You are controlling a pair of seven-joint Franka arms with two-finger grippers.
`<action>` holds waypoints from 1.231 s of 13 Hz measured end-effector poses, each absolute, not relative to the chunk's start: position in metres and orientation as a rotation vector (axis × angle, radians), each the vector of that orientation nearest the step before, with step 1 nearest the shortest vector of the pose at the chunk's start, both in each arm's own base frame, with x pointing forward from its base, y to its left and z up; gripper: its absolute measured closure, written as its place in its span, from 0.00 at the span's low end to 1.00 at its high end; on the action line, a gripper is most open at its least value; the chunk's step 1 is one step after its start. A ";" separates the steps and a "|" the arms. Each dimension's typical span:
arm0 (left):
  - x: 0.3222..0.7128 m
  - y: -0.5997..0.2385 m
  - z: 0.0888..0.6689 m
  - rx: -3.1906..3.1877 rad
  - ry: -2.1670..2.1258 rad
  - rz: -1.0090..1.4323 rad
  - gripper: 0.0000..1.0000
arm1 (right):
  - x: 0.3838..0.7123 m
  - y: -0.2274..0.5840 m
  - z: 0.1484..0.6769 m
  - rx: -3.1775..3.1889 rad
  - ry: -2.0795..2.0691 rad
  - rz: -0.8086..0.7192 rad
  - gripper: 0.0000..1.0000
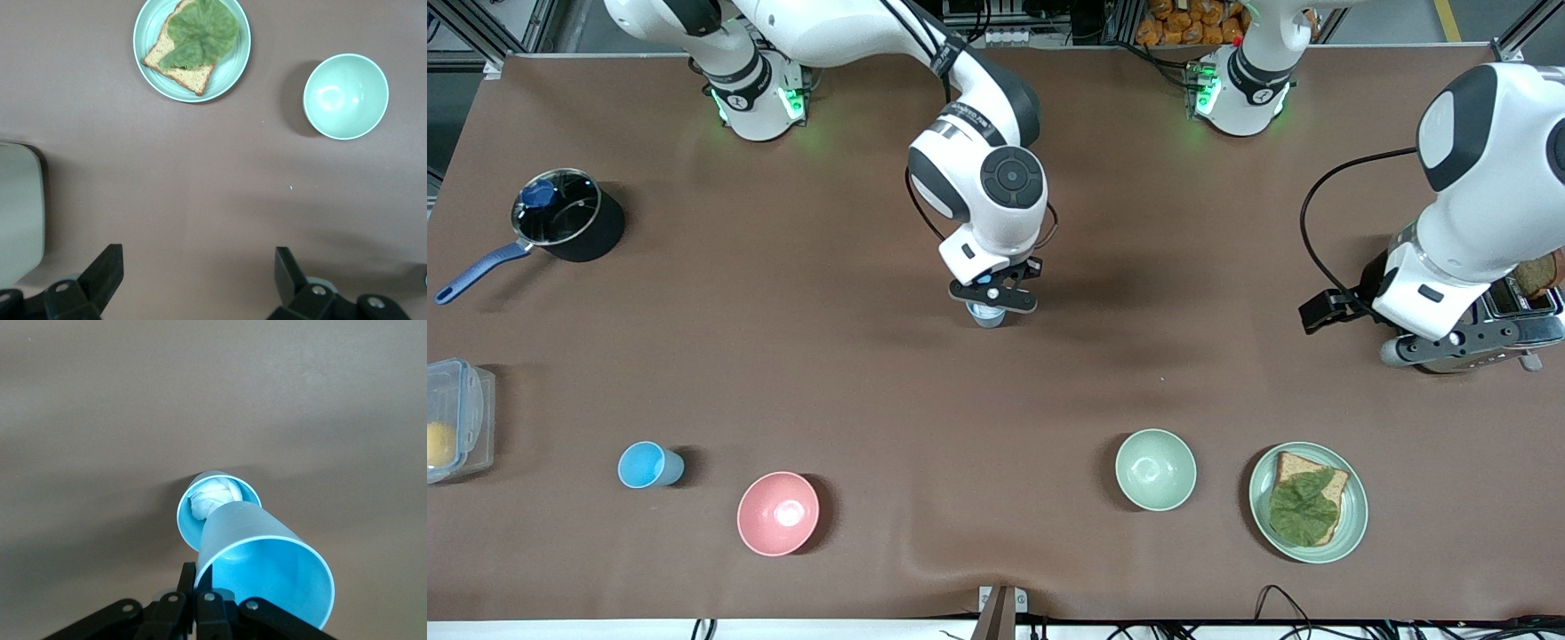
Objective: Stack blue cups with both arms
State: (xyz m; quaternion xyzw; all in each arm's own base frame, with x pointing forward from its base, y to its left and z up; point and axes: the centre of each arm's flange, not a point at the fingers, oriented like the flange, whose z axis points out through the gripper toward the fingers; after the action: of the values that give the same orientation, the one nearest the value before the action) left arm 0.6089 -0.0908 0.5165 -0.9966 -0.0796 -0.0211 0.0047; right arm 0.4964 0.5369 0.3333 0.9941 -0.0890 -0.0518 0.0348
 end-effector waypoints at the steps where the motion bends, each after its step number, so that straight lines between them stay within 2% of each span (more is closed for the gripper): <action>1: 0.606 -0.087 0.527 -3.120 -0.259 -0.085 0.00 | 0.497 0.539 0.327 3.059 -0.266 -0.150 0.96; 5: 0.580 -0.067 0.587 -3.110 -0.189 -0.179 0.00 | 0.494 0.545 0.310 3.059 -0.241 -0.145 0.96; 7: 0.567 -0.062 0.611 -3.104 -0.131 -0.195 0.00 | 0.497 0.544 0.313 3.061 -0.235 -0.137 0.93; 8: 0.562 -0.062 0.616 -3.101 -0.123 -0.176 0.00 | 0.500 0.543 0.316 3.064 -0.238 -0.125 0.86; 11: 0.557 -0.061 0.616 -3.098 -0.124 -0.131 0.00 | 0.523 0.517 0.336 3.046 -0.176 -0.131 0.52; 15: 0.553 -0.062 0.617 -3.095 -0.121 -0.083 0.00 | 0.580 0.399 0.415 3.011 0.013 -0.260 0.07; 16: 0.552 -0.062 0.624 -3.095 -0.123 -0.085 0.00 | 0.591 0.368 0.429 3.018 0.052 -0.273 0.00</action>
State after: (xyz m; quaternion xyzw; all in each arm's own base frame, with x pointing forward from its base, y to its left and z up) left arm 0.5522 -0.0615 0.6236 -0.9986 -0.0396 -0.0274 0.0216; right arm 0.5908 0.3681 0.4293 0.9942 0.0173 -0.0900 0.0555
